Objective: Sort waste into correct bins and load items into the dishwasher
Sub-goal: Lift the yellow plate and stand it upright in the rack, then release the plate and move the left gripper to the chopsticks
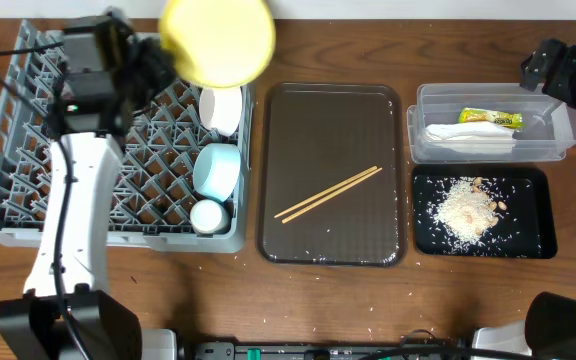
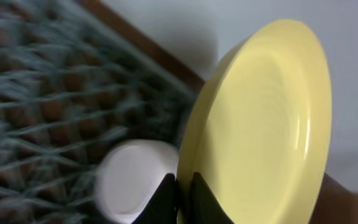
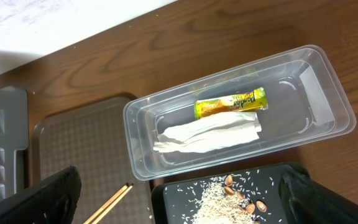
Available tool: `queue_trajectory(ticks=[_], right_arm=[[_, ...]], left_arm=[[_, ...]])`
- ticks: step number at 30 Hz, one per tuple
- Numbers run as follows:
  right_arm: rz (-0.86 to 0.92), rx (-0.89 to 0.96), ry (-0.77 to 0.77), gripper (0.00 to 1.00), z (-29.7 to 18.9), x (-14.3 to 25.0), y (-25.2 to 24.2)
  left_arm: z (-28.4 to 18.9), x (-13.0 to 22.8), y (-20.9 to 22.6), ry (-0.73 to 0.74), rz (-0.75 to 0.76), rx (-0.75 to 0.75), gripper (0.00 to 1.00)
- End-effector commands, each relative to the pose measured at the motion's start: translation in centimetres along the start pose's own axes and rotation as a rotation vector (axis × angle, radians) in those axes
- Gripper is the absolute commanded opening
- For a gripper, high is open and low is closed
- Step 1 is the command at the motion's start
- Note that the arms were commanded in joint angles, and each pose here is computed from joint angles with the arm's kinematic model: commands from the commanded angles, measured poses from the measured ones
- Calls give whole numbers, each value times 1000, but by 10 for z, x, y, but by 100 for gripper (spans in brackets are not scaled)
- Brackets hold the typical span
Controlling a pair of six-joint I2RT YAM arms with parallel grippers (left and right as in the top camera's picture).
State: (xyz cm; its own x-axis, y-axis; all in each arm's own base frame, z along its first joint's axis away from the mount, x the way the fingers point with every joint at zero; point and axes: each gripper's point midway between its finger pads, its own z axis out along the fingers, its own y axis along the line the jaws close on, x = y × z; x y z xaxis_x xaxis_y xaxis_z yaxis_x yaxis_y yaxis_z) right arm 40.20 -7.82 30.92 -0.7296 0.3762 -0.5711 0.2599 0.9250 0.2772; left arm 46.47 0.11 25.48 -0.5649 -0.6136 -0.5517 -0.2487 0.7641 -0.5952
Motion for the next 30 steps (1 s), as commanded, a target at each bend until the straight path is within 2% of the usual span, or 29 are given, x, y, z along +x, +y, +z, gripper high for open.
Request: queue_trajectory(ticks=[1,11,25,30], right_arm=[[18,4,-4,99,-1,-2,-3],[18,4,-4,99,-1,-2,-3],[18,4,-4,99,-1,-2,-3],[18,4,-4,99,-1,-2,-3]], left_arm=[[-10,-18,32,-73,100,-143,7],[-21,-35,75,-156,207,-389,7],[-15,-44,112,-170,328,-593,7],[1,-38,124,-121,376,-622,7]])
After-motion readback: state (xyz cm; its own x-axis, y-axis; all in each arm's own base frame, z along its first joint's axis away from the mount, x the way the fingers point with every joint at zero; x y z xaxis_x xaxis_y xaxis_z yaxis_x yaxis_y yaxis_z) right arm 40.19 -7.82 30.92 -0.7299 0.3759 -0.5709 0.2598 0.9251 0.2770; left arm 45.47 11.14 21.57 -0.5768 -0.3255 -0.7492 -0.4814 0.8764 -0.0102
